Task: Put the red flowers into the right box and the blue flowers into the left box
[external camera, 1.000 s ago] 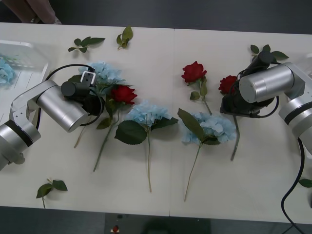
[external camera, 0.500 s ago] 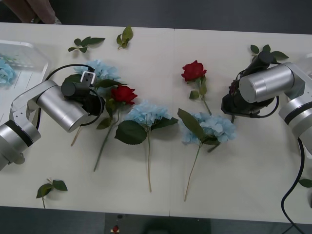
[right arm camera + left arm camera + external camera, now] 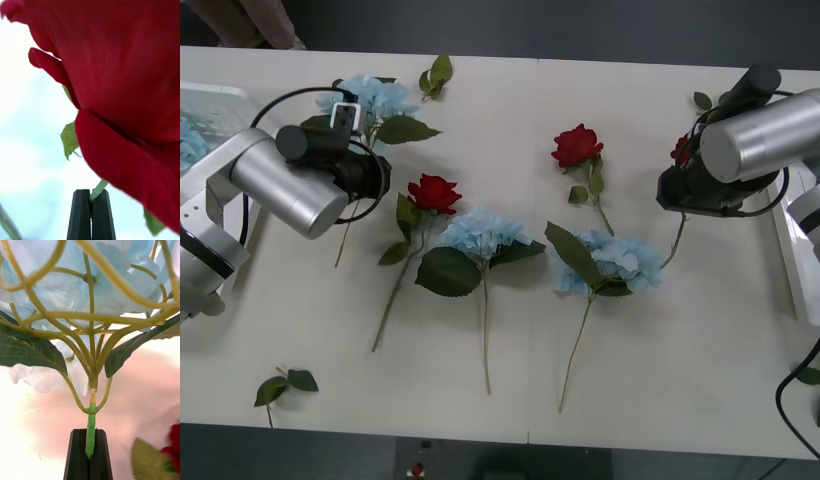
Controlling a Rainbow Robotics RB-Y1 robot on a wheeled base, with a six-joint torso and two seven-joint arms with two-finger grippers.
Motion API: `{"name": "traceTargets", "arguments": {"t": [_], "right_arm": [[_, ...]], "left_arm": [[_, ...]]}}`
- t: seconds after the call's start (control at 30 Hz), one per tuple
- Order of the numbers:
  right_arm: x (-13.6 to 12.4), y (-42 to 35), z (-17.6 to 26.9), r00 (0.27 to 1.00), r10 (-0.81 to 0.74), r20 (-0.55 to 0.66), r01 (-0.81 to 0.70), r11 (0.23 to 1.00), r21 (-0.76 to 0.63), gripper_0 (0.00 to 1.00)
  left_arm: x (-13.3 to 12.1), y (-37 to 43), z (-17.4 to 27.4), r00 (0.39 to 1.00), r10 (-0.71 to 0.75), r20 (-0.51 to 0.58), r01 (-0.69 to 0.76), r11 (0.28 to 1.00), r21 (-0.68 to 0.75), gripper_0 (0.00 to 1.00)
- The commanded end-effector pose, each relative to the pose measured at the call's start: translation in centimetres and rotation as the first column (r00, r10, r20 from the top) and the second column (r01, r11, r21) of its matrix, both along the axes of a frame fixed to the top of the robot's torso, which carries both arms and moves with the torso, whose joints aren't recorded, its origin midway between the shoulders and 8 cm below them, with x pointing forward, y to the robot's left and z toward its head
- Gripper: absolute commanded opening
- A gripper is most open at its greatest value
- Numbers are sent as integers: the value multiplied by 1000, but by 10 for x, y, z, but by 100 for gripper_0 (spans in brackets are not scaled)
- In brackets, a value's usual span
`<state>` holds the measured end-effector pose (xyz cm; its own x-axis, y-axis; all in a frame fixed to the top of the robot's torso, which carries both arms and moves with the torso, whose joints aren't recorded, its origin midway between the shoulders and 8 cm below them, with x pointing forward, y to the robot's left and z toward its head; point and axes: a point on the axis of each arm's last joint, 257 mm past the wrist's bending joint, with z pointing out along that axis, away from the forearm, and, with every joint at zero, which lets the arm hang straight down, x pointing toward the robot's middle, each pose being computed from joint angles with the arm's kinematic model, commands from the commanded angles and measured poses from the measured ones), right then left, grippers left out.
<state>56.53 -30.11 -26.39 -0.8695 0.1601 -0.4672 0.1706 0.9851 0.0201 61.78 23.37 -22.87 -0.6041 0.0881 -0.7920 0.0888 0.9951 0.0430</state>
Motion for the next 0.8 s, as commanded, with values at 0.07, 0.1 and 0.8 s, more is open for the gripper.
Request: {"name": "traceTargets", "arguments": {"t": [0.07, 0.1, 0.8], "right_arm": [[16, -19, 80, 994, 25, 103, -23, 1000, -20, 0], [14, -25, 89, 994, 21, 105, -19, 1000, -16, 0], [-47, -214, 204, 990, 84, 111, -72, 992, -106, 0]], "left_arm": [[2, -2, 82, 999, 21, 44, -17, 997, -81, 0], [-2, 4, 92, 999, 29, 35, -26, 996, -84, 0], [-87, 207, 136, 981, 109, -158, -80, 981, 178, 0]]}}
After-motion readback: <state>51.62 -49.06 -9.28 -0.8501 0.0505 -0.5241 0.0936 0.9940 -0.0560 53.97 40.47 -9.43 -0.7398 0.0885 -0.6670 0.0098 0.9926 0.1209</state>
